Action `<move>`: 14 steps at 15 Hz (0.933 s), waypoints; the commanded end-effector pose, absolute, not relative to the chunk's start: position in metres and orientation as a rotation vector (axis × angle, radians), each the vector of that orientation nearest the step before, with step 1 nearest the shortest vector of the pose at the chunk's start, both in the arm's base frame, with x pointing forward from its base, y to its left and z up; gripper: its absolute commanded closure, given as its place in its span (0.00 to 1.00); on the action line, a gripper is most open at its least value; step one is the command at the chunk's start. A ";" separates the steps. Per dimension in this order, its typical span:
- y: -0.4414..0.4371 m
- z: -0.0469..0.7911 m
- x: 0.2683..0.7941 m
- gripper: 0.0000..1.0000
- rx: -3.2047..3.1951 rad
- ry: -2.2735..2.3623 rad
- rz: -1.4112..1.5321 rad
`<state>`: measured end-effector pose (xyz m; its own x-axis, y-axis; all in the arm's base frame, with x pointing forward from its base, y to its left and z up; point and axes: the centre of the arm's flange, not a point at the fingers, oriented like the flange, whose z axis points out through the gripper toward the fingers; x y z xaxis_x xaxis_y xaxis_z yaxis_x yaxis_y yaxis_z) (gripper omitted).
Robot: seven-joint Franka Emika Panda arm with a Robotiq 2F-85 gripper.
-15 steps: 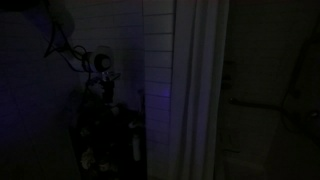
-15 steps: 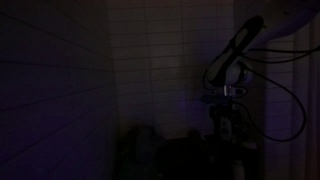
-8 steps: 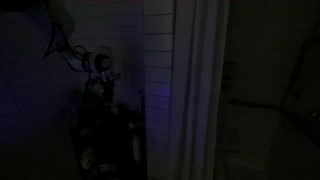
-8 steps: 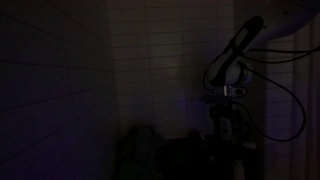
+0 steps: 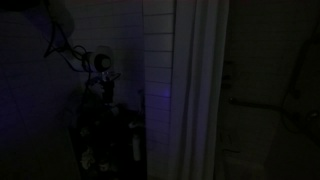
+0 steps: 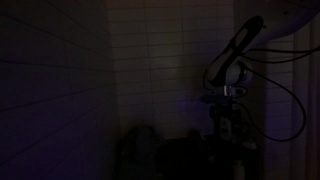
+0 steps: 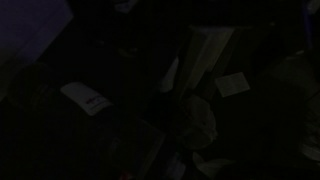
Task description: Move the black bottle to the left
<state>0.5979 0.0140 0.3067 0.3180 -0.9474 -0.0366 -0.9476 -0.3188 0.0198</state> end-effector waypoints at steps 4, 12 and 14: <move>0.014 0.306 0.599 0.00 -2.543 1.832 0.069; 0.009 0.299 0.619 0.00 -2.475 1.855 -0.039; 0.008 0.295 0.622 0.00 -2.476 1.858 -0.033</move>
<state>0.6101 0.0087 0.2992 0.2997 -0.9540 -0.0104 -0.9534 -0.2991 -0.0399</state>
